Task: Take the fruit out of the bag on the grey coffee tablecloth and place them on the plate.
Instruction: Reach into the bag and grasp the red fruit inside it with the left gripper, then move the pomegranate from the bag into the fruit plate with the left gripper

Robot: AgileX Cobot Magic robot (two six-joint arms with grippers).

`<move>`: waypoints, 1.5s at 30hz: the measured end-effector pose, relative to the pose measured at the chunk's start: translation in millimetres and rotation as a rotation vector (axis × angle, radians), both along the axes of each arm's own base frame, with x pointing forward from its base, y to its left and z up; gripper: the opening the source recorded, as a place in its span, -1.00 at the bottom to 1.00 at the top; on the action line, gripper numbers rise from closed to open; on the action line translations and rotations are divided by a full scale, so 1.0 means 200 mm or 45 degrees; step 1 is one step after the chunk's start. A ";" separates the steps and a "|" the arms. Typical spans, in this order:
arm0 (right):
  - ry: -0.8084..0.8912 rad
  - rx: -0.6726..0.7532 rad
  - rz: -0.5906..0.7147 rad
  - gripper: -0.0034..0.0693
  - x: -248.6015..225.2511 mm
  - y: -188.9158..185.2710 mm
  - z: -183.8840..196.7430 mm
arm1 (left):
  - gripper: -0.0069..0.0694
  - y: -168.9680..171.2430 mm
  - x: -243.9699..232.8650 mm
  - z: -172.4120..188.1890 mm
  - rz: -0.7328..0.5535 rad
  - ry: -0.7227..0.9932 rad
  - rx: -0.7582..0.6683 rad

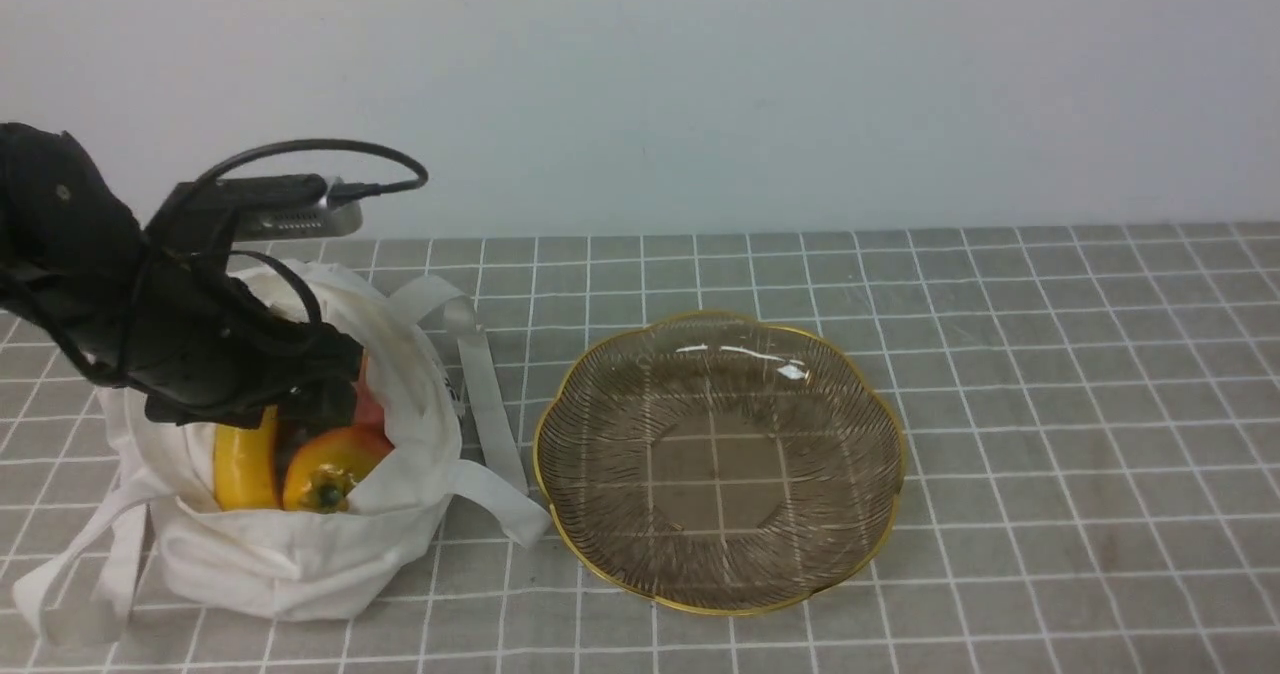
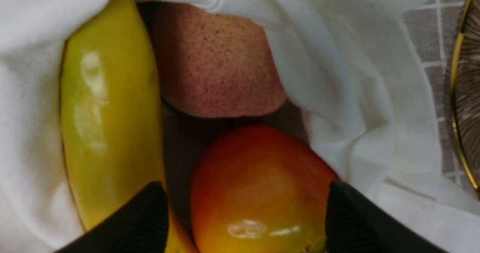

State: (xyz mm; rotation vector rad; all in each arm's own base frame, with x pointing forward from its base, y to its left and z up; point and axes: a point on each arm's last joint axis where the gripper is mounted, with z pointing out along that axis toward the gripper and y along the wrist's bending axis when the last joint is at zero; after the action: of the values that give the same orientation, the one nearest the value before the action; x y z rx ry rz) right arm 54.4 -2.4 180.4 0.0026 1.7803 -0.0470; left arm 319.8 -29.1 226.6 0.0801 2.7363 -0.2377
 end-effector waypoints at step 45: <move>0.000 0.000 0.000 -0.95 0.00 0.00 0.00 | 0.45 -0.02 -0.18 0.37 -0.034 -0.269 -0.025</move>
State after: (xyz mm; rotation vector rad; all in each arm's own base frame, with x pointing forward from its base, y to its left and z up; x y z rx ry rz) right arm 54.4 -2.4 180.4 0.0026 1.7803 -0.0470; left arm 283.0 -33.2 301.3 0.1291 2.5241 -0.2485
